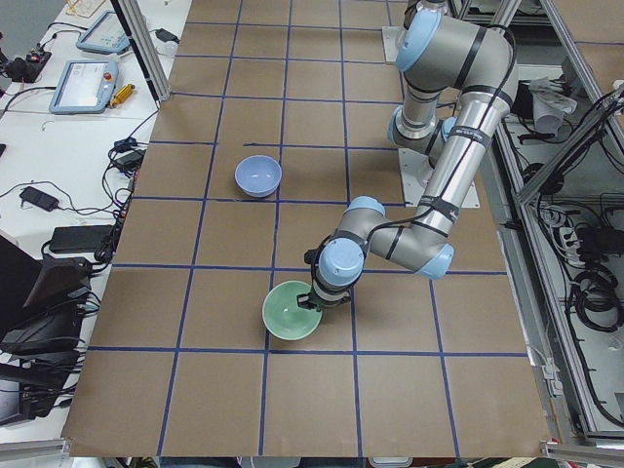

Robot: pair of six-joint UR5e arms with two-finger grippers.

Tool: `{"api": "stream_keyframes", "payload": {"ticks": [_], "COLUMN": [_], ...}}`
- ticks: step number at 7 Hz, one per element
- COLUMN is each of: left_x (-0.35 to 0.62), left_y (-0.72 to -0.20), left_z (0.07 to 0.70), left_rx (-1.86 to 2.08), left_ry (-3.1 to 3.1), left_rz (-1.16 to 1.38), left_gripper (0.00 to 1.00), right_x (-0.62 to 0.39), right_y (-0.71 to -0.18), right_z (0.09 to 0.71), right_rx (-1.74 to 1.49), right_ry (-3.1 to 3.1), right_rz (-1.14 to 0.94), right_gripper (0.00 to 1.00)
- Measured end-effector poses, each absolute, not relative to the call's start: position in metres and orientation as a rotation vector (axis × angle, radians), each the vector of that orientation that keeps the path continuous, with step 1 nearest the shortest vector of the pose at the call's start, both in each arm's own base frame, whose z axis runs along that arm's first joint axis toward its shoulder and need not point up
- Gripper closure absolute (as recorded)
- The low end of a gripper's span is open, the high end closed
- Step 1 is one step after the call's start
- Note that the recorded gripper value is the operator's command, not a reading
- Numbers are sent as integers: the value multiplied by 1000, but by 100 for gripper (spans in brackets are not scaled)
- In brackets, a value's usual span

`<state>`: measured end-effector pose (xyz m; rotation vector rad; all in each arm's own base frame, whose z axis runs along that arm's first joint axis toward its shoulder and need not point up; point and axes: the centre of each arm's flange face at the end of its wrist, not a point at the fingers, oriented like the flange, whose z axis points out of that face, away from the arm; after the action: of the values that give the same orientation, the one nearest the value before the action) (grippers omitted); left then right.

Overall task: Stack green bowl on blue bowl
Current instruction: 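Lift the green bowl with the left gripper toward the blue bowl, then lower the green bowl into the blue bowl with the left gripper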

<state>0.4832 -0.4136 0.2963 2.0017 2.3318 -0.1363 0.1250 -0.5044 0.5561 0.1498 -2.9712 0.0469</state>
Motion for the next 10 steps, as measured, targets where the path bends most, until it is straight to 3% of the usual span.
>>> {"api": "stream_keyframes", "payload": {"ticks": [4, 7, 10], "left_x": [369, 229, 97], "left_y": [-487, -531, -542], "left_z": [364, 403, 379], "left_rx": [1985, 2023, 2052], "left_ry": [2297, 2302, 2368], "left_rz": [-217, -228, -175], "left_gripper": [100, 100, 100], "right_x": [125, 125, 125], "right_y": [-504, -504, -504], "right_z": [556, 556, 556], "right_rx": [150, 150, 150], "right_ry": [-2972, -2971, -2972], "right_rz": [47, 47, 47], "right_gripper": [0, 0, 0]}}
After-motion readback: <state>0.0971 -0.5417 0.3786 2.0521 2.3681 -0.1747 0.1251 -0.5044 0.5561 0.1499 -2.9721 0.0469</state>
